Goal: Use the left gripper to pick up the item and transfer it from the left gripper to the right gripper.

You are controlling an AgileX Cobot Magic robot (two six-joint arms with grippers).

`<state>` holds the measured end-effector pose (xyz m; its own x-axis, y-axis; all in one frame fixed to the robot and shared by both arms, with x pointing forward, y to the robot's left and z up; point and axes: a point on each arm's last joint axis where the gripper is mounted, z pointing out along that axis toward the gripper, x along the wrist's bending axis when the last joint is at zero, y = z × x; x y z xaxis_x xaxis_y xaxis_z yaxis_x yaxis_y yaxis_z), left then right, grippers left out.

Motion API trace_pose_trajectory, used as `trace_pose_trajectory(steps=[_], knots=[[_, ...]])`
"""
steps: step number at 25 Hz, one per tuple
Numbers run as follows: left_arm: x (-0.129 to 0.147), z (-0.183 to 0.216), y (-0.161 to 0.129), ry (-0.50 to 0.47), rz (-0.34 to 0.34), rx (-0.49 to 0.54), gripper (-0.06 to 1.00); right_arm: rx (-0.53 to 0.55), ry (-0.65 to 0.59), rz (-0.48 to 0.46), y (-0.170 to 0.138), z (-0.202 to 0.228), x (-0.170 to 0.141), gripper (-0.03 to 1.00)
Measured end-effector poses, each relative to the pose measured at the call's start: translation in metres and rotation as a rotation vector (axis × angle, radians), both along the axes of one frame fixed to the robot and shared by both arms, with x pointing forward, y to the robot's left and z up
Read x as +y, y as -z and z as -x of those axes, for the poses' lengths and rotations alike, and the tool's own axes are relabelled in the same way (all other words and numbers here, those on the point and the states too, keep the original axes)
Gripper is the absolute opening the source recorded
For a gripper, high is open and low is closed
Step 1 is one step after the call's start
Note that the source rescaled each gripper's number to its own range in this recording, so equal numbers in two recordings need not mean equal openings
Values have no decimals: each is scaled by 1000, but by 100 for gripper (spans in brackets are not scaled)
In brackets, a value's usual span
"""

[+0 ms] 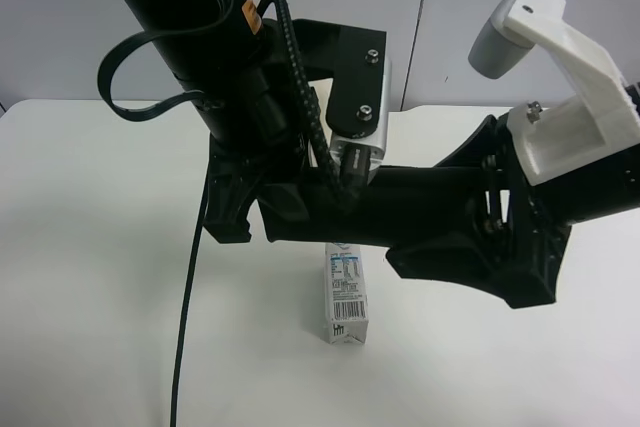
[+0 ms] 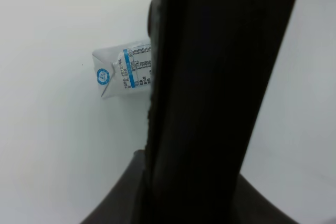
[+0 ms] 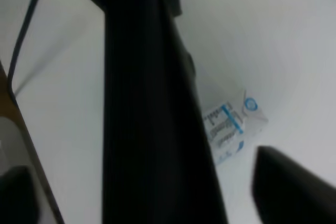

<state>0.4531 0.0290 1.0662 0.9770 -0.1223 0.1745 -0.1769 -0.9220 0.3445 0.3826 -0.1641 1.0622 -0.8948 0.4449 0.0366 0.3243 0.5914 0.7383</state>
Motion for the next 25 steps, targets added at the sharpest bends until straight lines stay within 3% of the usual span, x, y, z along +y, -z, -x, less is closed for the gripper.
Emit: trace_pose_trajectory(steps=[3, 4, 13, 15, 18, 19, 21, 25], knots=[[0, 0, 0, 3, -1, 1, 0, -15, 1, 7, 0, -1, 0, 12], [0, 1, 0, 3, -3, 6, 0, -27, 6, 11, 0, -2, -1, 7], [1, 1, 0, -6, -5, 7, 1, -35, 8, 14, 0, -3, -1, 7], [1, -1, 0, -2, -12, -11, 17, -33, 7, 15, 0, -3, -1, 5], [1, -3, -1, 0, -11, -41, 75, -25, 2, 18, 1, -2, -1, 3], [1, -4, -1, 0, -9, -49, 85, -23, 1, 17, 1, -2, -1, 2], [0, -4, -1, -2, -5, -57, 95, -23, 1, 18, 1, -2, -1, 2], [1, -4, -2, -2, -4, -59, 99, -20, -1, 18, 1, -1, -1, 2]])
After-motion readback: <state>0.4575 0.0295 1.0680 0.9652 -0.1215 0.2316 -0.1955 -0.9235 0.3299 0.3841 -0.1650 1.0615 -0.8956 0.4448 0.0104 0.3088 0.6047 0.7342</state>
